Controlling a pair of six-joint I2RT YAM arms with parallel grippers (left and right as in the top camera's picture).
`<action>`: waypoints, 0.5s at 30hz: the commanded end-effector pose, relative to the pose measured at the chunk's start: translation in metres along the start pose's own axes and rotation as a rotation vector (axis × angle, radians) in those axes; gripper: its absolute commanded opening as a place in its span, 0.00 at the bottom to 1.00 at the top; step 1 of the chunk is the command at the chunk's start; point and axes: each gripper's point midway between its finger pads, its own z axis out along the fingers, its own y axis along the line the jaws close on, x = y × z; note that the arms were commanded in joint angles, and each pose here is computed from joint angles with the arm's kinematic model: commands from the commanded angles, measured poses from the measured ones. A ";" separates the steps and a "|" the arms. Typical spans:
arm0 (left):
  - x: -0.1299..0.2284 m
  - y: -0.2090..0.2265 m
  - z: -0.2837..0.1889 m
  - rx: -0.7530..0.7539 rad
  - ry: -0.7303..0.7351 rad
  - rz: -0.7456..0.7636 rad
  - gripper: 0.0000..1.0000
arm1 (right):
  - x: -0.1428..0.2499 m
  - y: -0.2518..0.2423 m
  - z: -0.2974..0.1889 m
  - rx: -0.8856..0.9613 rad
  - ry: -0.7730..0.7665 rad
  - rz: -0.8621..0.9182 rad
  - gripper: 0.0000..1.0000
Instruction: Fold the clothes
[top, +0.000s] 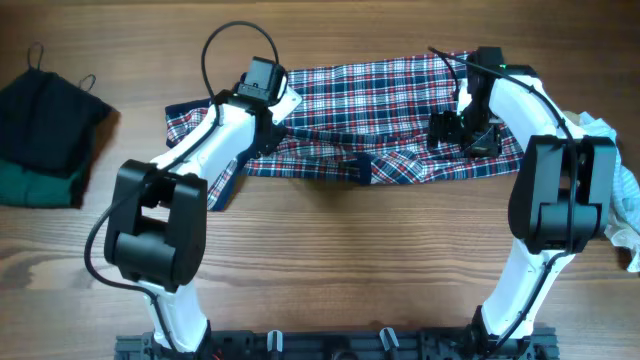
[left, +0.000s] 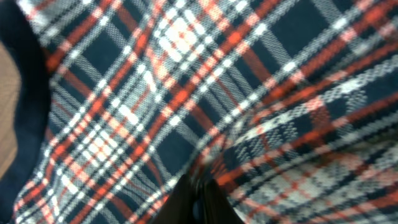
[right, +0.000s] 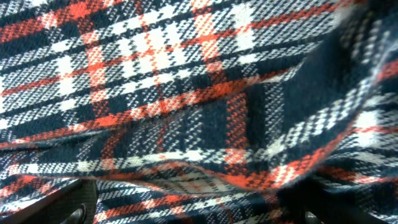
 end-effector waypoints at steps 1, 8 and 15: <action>-0.001 0.009 0.004 -0.006 -0.018 -0.021 0.16 | -0.001 -0.018 0.019 0.044 0.007 0.016 0.98; -0.018 0.008 0.005 0.025 -0.099 -0.033 0.27 | -0.018 -0.014 0.004 0.029 -0.059 0.013 0.97; -0.009 0.003 0.020 0.041 -0.061 -0.036 0.27 | -0.048 0.016 -0.027 -0.133 -0.214 -0.036 0.98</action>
